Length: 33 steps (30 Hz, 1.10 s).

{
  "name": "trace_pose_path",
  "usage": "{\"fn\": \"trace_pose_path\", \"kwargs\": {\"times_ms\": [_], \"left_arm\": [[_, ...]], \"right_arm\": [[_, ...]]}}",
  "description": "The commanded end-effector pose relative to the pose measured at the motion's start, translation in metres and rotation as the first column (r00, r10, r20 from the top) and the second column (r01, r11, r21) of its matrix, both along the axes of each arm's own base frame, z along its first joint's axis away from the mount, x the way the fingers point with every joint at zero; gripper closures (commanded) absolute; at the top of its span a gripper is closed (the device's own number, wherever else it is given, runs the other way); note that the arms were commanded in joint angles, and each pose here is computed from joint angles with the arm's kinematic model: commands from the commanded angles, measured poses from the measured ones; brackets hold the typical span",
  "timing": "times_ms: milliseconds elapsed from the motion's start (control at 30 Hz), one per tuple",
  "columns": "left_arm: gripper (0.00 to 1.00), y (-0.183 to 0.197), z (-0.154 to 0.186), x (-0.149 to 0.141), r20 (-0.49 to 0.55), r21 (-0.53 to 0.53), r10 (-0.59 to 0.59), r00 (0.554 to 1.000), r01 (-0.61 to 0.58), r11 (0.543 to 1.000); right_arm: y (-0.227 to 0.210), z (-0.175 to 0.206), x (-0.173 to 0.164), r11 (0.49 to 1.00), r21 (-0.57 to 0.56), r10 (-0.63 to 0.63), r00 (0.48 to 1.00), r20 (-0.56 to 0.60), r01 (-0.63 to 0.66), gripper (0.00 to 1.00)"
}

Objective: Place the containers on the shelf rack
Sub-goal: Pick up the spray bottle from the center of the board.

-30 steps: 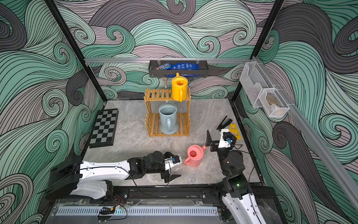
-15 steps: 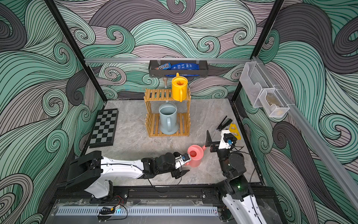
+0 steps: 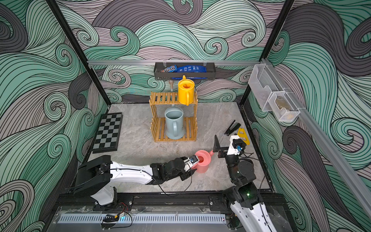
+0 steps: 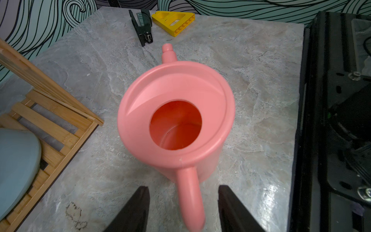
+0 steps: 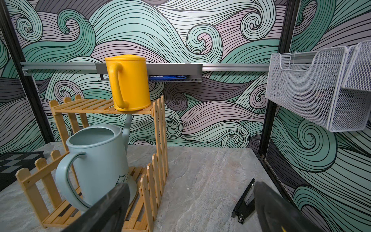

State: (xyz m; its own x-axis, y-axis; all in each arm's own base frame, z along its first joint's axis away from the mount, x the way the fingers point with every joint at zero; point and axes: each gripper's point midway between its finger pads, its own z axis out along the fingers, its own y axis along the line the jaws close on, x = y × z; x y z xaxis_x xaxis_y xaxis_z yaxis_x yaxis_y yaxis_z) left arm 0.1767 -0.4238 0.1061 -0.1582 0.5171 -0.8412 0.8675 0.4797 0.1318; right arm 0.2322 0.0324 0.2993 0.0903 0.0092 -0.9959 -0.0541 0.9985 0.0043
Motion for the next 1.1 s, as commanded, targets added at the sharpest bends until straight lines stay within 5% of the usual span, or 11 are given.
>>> {"fn": "trace_pose_path", "kwargs": {"times_ms": [0, 533, 1067], "left_arm": [[0.48, -0.012, 0.011, 0.006, 0.010, -0.036, 0.021, 1.000, -0.021, 0.999], [1.00, -0.019, 0.020, 0.006, 0.031, -0.044, 0.021, 0.999, -0.020, 0.999], [1.00, 0.005, 0.048, -0.033, -0.018, -0.070, -0.142, 0.990, 0.141, 0.988]], "right_arm": [[-0.001, 0.005, -0.003, 1.000, -0.001, -0.004, 0.999, 0.033, 0.004, 0.01], [-0.002, 0.005, -0.004, 1.000, -0.005, -0.019, 0.999, 0.038, 0.019, 0.01], [-0.007, -0.002, 0.001, 0.998, -0.030, -0.060, 0.998, 0.003, 0.060, 0.01]]}}
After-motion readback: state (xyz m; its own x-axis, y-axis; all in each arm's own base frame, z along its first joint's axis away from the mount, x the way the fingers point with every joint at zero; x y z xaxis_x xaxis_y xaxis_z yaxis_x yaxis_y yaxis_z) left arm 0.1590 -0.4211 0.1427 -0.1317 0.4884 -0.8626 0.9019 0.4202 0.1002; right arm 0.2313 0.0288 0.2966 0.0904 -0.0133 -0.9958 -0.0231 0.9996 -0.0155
